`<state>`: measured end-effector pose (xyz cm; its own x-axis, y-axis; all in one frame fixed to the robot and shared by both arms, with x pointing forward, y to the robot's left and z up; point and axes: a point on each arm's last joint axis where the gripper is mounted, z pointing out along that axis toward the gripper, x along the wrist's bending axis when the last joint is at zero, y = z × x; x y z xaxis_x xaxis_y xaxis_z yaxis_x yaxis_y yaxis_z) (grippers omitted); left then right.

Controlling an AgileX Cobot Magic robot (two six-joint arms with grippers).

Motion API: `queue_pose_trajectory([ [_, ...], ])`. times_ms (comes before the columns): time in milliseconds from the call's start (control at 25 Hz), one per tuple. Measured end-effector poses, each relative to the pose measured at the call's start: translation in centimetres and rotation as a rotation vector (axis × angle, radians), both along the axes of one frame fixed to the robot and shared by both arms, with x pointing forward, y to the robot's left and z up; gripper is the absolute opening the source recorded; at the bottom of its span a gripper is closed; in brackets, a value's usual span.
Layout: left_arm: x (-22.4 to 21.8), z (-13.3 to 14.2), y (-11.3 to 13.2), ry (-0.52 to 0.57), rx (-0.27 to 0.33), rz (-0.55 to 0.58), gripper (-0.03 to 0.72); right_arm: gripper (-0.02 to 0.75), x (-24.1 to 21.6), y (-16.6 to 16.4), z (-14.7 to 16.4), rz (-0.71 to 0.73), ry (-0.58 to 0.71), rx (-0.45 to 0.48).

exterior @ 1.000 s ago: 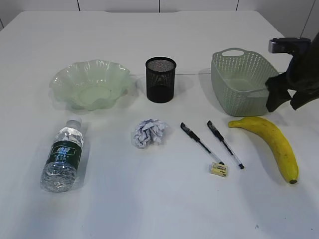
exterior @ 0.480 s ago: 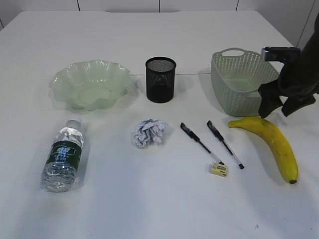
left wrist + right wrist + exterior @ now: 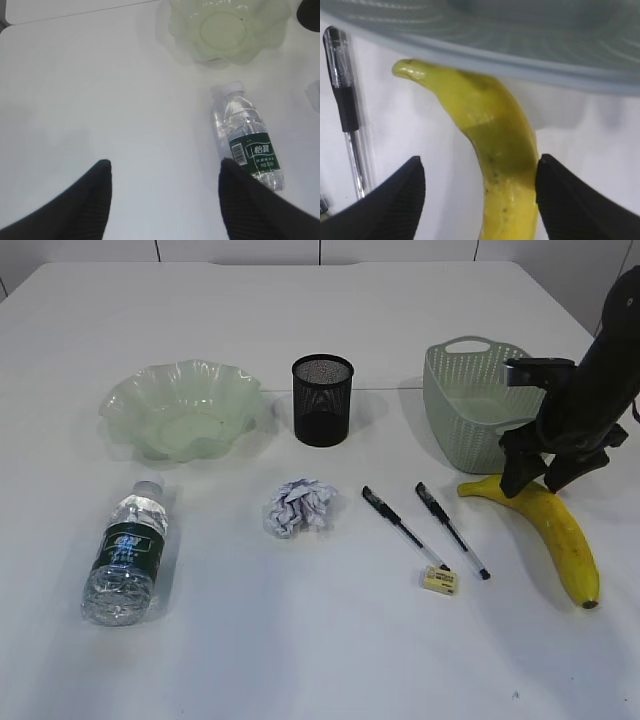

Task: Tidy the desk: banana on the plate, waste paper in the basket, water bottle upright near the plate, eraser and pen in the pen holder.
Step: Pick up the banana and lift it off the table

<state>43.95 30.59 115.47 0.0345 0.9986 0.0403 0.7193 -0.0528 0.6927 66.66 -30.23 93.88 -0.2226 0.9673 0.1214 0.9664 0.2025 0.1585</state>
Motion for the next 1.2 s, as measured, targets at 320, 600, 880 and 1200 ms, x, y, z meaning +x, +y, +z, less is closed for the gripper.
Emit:
queue_pose_trajectory([
  [320, 0.0, 0.0, 0.0, 0.0, -0.002, 0.0, 0.474, 0.512, 0.0, -0.2, -0.9, 0.024, 0.02, -0.036],
  [600, 0.0, 0.0, 0.0, 0.0, -0.002, 0.0, 0.474, 0.513, 0.2, 0.0, -1.6, 0.036, 0.032, -0.046],
  [880, 0.0, 0.0, 0.0, 0.002, -0.002, 0.0, 0.472, 0.512, 0.2, -0.1, -2.3, 0.037, 0.047, -0.047],
  [1200, 0.0, 0.0, 0.0, 0.002, -0.002, 0.0, 0.471, 0.513, 0.3, -0.2, -2.4, 0.048, 0.048, -0.069],
])
